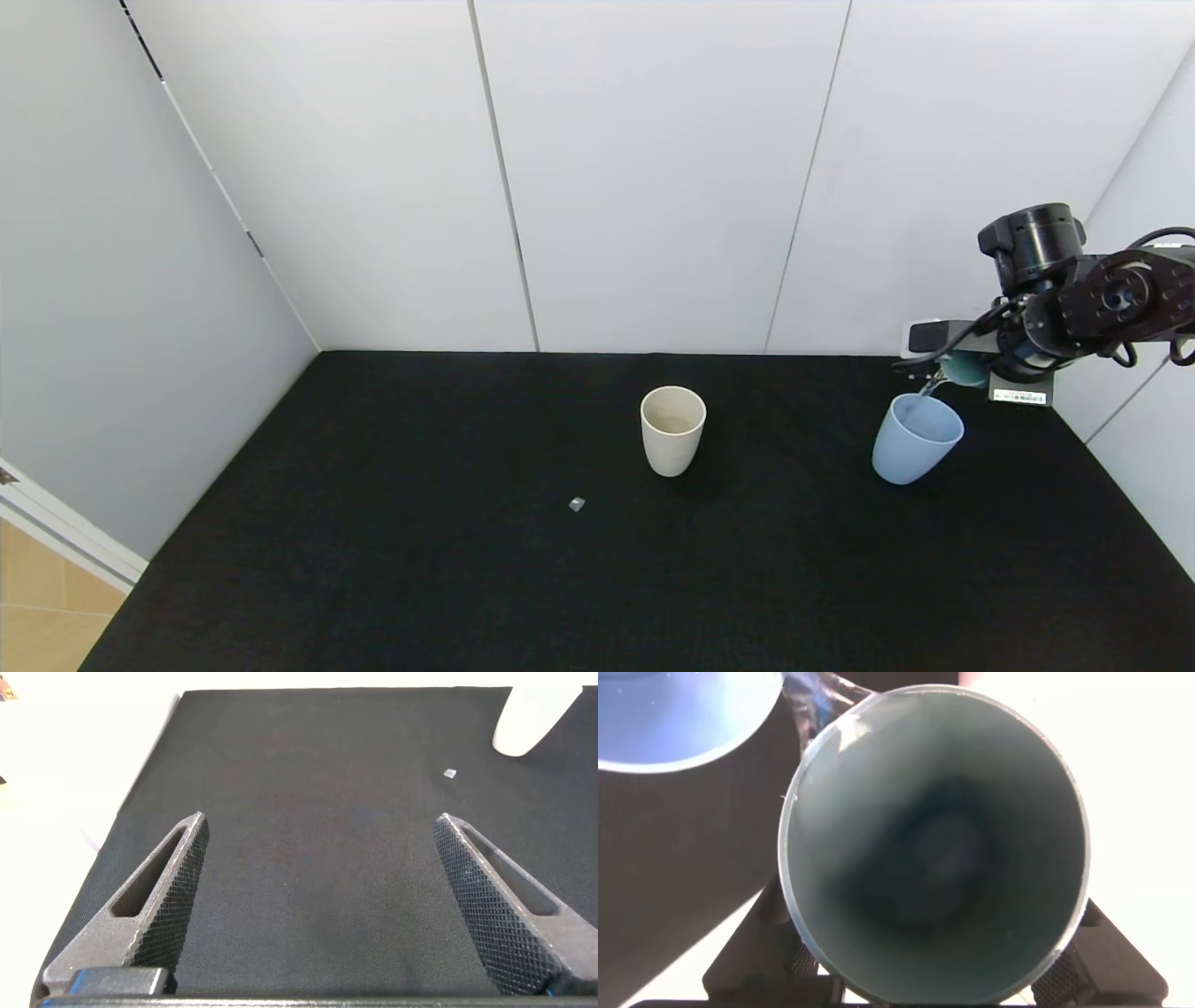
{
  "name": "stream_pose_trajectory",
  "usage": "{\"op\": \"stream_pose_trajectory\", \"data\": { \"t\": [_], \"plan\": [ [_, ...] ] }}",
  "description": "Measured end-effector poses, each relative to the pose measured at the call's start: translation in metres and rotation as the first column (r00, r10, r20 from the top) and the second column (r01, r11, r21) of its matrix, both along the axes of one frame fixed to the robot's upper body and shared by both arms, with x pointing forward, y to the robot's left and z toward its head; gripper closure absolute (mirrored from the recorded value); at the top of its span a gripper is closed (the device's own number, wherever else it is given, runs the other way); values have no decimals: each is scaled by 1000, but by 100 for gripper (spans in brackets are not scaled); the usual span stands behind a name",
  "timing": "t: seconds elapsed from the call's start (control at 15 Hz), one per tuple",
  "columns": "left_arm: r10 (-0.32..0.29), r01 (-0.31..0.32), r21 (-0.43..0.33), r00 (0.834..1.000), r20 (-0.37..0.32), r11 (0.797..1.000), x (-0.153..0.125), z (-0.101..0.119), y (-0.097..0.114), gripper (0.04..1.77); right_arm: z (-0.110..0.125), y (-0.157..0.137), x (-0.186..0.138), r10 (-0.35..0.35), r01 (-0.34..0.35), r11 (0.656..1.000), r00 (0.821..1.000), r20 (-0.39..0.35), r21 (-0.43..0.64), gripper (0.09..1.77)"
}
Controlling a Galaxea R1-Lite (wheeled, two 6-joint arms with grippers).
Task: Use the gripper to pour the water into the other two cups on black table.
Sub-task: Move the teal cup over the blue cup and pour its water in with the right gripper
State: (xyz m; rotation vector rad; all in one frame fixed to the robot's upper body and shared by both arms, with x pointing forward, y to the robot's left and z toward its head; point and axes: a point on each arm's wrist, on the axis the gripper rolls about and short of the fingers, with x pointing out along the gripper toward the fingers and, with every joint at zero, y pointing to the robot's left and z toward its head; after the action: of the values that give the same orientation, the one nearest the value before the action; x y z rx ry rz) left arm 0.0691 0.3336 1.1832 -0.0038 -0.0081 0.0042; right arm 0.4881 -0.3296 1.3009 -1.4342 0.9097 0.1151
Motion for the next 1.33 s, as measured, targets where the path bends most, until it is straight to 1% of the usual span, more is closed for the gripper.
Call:
{"op": "stream_pose_trajectory", "data": {
  "t": [1.07, 1.33],
  "plan": [
    [0, 0, 0, 1000, 0, 1000, 0, 0, 0, 9, 3, 0, -4, 7, -7, 1000, 1000, -7, -7, 66],
    [0, 0, 0, 1000, 0, 1000, 0, 0, 0, 9, 8, -3, -8, 26, -27, 999, 1000, 9, 34, 66]
  ]
}}
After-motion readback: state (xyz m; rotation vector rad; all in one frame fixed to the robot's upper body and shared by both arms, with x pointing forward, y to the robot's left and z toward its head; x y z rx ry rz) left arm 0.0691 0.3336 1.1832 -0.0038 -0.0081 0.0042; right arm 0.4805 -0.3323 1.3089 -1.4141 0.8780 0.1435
